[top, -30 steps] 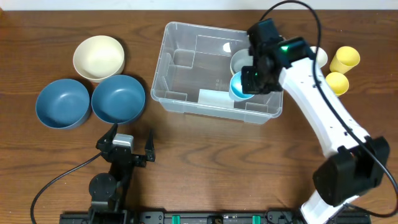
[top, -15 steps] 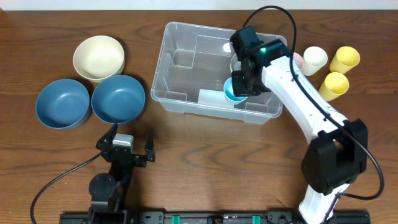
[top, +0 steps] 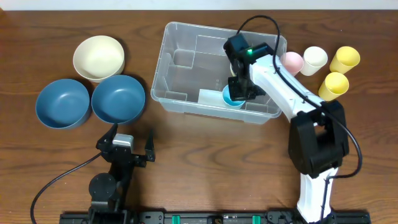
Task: Pack container
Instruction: 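Carry the light-blue cup into the bin and release it upright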
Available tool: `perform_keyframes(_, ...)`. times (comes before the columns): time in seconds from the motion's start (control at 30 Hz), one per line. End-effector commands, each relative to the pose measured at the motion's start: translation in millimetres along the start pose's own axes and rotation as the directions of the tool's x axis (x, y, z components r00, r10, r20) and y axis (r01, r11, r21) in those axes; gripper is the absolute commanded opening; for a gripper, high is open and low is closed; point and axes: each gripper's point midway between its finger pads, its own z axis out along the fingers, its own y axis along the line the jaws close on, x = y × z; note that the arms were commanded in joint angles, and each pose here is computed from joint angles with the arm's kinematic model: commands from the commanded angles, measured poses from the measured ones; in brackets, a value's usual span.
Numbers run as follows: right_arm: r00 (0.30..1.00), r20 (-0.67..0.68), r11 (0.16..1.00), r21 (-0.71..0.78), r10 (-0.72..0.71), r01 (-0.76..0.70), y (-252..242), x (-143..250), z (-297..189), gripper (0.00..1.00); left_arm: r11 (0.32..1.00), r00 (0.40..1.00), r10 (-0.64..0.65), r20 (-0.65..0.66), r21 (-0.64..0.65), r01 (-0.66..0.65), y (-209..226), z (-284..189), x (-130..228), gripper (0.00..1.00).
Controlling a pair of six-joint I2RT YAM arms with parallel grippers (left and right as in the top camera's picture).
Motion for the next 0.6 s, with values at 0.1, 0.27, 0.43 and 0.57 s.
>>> perform_keyframes(0.1,1.000,0.007,1.000,0.012,0.006,-0.006,3.0,-4.0,5.9,0.03,1.000,0.999,0.004,-0.044,0.014,-0.004,-2.1,0.8,15.3,0.98)
perform_keyframes(0.27,1.000,0.010,1.000,0.010,0.006,-0.006,3.1,-4.6,5.1,0.33,1.000,0.999,0.005,-0.044,0.014,-0.004,-2.1,0.8,15.3,0.98)
perform_keyframes(0.43,1.000,0.021,1.000,0.001,0.007,-0.007,2.2,-3.2,-9.9,0.42,1.000,0.999,0.004,-0.044,0.014,-0.004,-2.1,0.8,15.3,0.98)
perform_keyframes(0.57,0.997,0.078,0.999,-0.031,0.014,-0.012,3.0,-8.3,-37.4,0.47,1.000,0.999,0.004,-0.044,0.014,-0.004,-2.1,0.8,15.3,0.98)
